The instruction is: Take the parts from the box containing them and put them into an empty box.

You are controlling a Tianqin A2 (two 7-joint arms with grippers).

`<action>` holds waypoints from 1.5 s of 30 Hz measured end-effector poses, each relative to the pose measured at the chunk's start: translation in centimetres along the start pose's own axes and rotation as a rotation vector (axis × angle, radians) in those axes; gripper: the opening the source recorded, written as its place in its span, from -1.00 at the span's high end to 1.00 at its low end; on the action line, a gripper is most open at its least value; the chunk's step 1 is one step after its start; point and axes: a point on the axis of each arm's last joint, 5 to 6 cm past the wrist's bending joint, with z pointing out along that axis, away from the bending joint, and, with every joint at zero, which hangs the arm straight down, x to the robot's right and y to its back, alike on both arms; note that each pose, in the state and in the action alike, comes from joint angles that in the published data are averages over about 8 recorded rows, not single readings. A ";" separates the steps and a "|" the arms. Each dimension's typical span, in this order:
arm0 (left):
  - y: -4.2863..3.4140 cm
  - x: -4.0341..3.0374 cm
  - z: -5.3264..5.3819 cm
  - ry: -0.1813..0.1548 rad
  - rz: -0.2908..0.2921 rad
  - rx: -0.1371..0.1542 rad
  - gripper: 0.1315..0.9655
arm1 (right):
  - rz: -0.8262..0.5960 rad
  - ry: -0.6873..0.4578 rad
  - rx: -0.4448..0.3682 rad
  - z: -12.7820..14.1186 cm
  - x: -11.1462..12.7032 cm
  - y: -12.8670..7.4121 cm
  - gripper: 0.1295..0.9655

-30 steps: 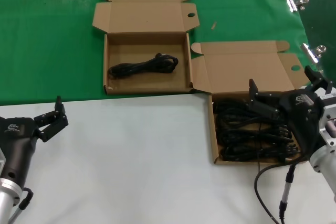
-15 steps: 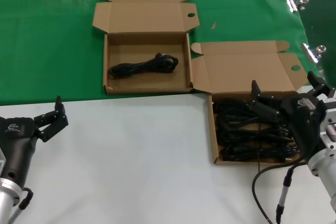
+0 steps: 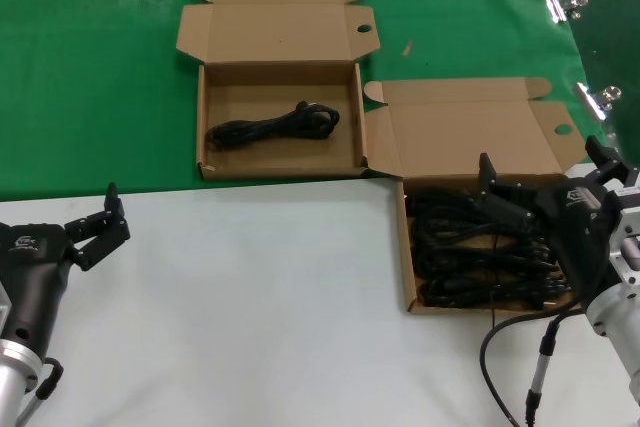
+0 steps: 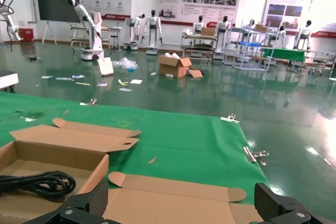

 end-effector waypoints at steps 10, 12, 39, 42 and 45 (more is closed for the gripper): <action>0.00 0.00 0.0 0.000 0.000 0.000 -1.00 | 0.000 0.000 0.000 0.0 0.0 0.0 -1.00; 0.00 0.00 0.0 0.000 0.000 0.000 -1.00 | 0.000 0.000 0.000 0.0 0.0 0.0 -1.00; 0.00 0.00 0.0 0.000 0.000 0.000 -1.00 | 0.000 0.000 0.000 0.0 0.0 0.0 -1.00; 0.00 0.00 0.0 0.000 0.000 0.000 -1.00 | 0.000 0.000 0.000 0.0 0.0 0.0 -1.00; 0.00 0.00 0.0 0.000 0.000 0.000 -1.00 | 0.000 0.000 0.000 0.0 0.0 0.0 -1.00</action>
